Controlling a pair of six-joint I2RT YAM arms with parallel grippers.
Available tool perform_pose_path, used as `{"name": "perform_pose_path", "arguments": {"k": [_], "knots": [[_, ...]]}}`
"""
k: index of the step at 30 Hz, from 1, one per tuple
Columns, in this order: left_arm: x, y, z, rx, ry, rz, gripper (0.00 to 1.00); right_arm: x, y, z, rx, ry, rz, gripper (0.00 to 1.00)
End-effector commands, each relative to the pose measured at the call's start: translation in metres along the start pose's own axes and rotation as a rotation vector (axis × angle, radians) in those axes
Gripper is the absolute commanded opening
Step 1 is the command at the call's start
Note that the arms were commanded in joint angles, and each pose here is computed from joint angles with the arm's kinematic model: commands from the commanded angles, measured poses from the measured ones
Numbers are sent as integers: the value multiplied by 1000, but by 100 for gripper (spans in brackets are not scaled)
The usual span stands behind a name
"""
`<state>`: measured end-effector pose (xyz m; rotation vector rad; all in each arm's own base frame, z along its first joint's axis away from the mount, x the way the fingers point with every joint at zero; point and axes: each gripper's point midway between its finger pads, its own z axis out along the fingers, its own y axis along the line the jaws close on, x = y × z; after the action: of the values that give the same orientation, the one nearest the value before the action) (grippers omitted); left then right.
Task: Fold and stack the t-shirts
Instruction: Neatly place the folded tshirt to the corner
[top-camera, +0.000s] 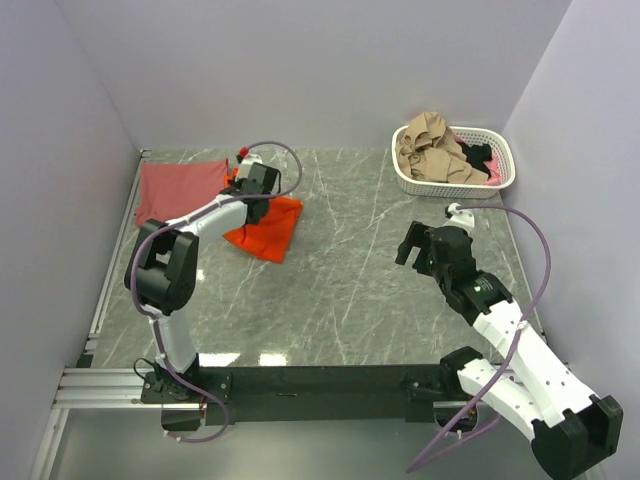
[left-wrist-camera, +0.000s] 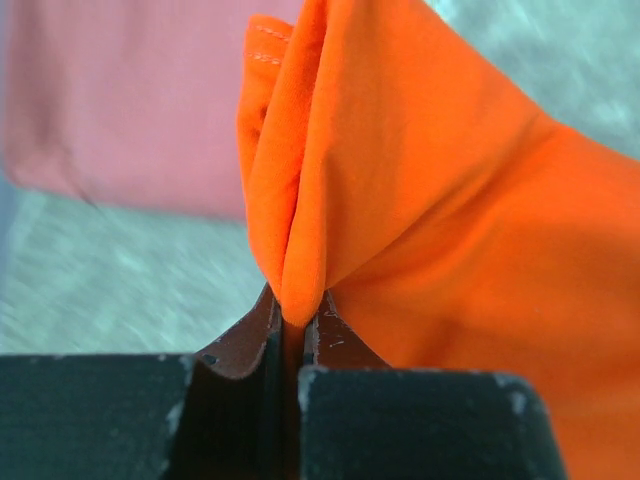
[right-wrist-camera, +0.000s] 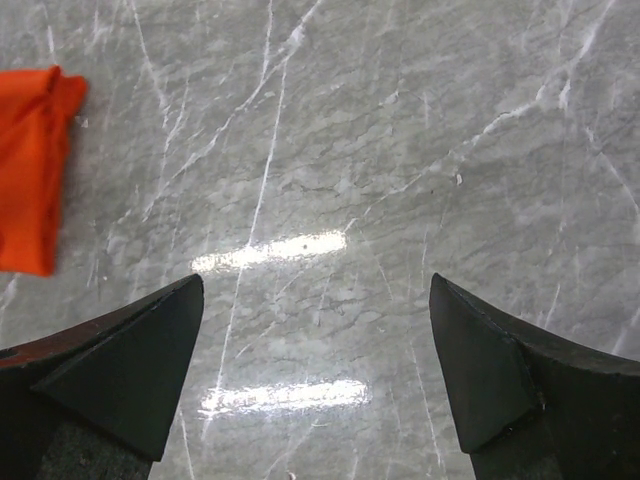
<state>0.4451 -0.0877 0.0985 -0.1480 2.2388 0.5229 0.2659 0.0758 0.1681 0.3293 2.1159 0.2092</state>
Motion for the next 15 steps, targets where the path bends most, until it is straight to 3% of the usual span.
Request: {"name": "perform_pose_path", "arguments": {"k": [1, 5, 15], "knots": [[-60, 24, 0, -65, -156, 38, 0, -8, -4, 4, 26, -38, -8, 100], [-94, 41, 10, -85, -215, 102, 0, -7, -5, 6, 33, -32, -14, 100], [-158, 82, 19, -141, -276, 95, 0, -6, -12, 9, 71, -31, -20, 100]]}}
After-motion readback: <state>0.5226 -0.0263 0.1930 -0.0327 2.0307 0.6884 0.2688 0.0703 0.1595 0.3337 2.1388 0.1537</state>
